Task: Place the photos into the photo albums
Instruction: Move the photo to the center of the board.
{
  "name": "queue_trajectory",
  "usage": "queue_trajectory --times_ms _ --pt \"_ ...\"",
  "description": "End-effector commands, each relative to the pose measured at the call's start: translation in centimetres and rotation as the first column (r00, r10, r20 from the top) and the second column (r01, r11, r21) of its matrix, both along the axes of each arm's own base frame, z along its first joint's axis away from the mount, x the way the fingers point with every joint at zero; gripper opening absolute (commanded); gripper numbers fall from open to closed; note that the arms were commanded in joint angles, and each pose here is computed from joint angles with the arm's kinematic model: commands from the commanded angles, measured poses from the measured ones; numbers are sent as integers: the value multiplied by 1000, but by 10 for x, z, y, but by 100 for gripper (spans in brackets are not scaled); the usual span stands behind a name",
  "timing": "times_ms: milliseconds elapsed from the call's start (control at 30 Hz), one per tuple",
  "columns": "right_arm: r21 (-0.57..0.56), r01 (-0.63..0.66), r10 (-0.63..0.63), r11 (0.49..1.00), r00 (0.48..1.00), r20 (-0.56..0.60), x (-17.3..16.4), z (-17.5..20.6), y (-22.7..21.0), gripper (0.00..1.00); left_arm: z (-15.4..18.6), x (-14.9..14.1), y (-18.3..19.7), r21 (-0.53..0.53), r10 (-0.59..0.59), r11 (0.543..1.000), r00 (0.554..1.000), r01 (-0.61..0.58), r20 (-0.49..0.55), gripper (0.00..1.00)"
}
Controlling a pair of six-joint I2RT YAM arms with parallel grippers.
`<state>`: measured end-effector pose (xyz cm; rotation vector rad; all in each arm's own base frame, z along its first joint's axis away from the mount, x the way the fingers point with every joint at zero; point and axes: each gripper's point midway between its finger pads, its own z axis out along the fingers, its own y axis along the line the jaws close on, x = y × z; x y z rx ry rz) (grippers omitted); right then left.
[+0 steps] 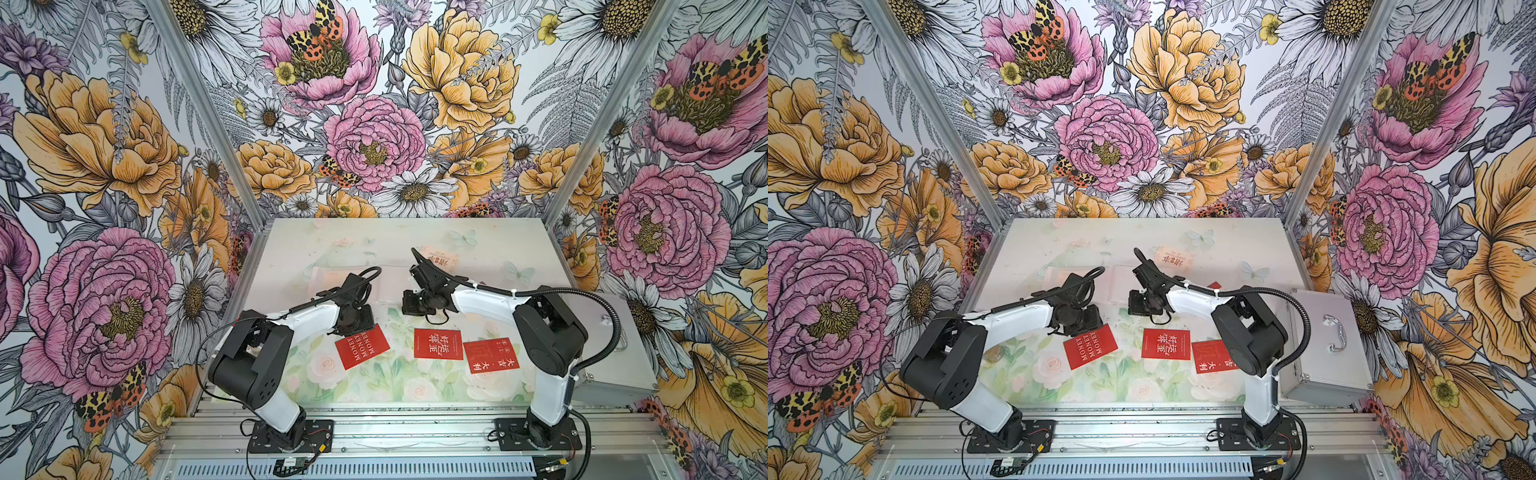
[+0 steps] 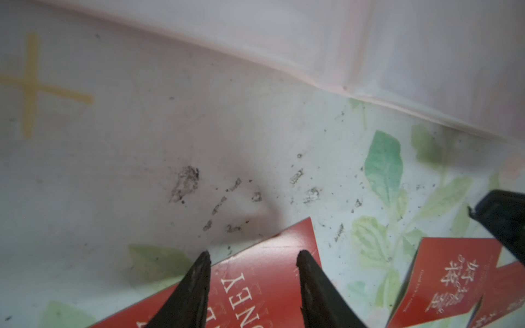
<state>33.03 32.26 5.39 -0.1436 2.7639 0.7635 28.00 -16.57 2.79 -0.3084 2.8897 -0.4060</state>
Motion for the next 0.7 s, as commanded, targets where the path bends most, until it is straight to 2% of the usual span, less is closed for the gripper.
queue_trajectory --times_ms 0,133,267,467,667 --pt "41 -16 16 999 1000 1 -5 9 10 6 37 8 -7 -122 42 992 998 -35 54 51" --pt "82 -87 89 993 996 -18 -16 10 28 9 59 8 9 -196 105 976 992 -90 65 51" --pt "99 -145 148 984 989 -18 -26 12 45 12 67 -5 32 -234 179 958 983 -166 36 51" --pt "101 -202 205 974 979 -21 -32 4 59 15 61 -35 54 -379 299 869 948 -318 -109 51" --pt "104 -230 234 968 972 -25 -32 -3 70 17 44 -58 71 -344 391 831 899 -438 -199 50"
